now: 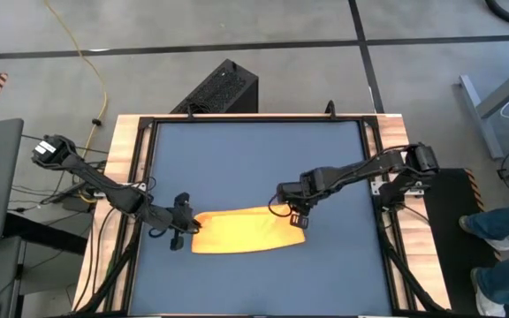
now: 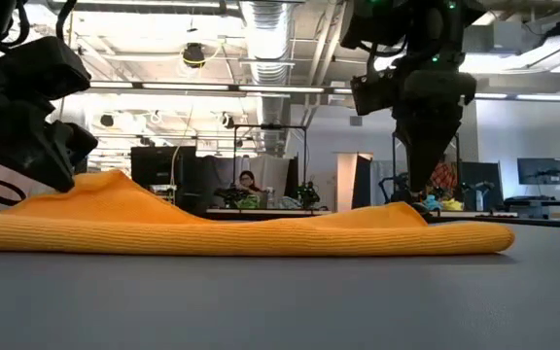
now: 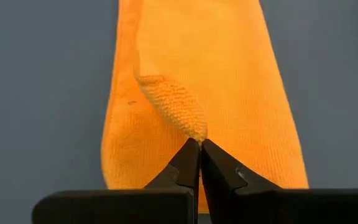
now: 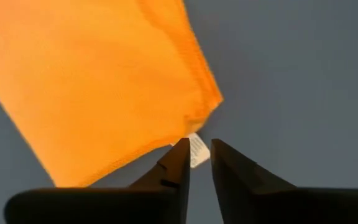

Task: Roll towel into tight, uniform cylinder
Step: Roll the orange towel

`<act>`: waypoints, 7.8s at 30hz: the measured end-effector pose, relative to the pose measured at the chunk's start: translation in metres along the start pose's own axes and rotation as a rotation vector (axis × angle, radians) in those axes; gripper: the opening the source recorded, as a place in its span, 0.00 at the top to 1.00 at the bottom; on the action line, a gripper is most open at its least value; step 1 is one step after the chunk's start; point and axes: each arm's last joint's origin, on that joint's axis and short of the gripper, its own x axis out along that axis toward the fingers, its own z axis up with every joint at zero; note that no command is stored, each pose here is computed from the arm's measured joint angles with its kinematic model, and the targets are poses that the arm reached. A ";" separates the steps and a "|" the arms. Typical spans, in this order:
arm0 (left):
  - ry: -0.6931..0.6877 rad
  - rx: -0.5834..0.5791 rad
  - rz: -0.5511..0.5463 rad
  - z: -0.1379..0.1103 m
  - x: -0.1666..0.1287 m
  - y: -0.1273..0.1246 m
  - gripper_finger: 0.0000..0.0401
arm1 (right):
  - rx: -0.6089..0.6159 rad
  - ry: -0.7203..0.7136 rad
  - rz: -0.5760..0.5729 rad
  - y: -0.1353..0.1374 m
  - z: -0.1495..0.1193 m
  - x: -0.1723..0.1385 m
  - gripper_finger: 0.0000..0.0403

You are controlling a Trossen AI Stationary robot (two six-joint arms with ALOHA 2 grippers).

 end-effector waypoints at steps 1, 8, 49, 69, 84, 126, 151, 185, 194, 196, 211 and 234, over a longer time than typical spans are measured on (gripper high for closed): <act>-0.001 -0.006 0.013 0.000 0.000 0.001 1.00 | 0.004 0.005 -0.004 -0.001 0.000 0.000 0.76; 0.017 -0.010 0.066 -0.002 0.001 0.006 0.96 | 0.013 0.102 0.020 -0.002 -0.008 0.000 0.72; 0.077 -0.132 0.225 -0.015 -0.003 0.011 1.00 | -0.004 -0.174 0.063 0.071 -0.057 0.031 0.72; 0.118 -0.075 0.285 -0.020 -0.004 0.015 0.77 | 0.018 -0.252 -0.102 0.037 -0.029 0.029 0.72; -0.071 -0.008 0.221 0.013 -0.022 0.008 0.82 | 0.036 -0.244 -0.159 0.026 -0.034 0.038 0.72; 0.081 0.184 0.400 -0.006 0.016 0.011 0.69 | 0.091 -0.249 -0.184 0.028 -0.033 0.045 0.72; 0.059 0.132 0.419 -0.001 0.018 0.017 1.00 | 0.063 -0.242 -0.169 0.034 -0.039 0.040 0.97; 0.092 -0.016 0.266 -0.003 0.019 0.010 1.00 | 0.160 -0.292 -0.224 0.034 -0.049 0.022 0.97; 0.137 -0.022 0.270 -0.007 0.018 0.011 0.97 | 0.151 -0.282 -0.235 0.033 -0.050 0.022 0.86; 0.144 -0.015 0.273 -0.008 0.018 0.012 0.93 | 0.144 -0.268 -0.246 0.032 -0.052 0.022 0.83; 0.228 0.114 0.344 0.049 0.003 -0.006 0.83 | -0.015 -0.296 -0.227 0.041 -0.051 0.020 0.79; 0.289 0.148 -0.033 0.031 0.048 -0.049 0.83 | -0.083 -0.199 -0.113 0.040 -0.033 0.061 0.82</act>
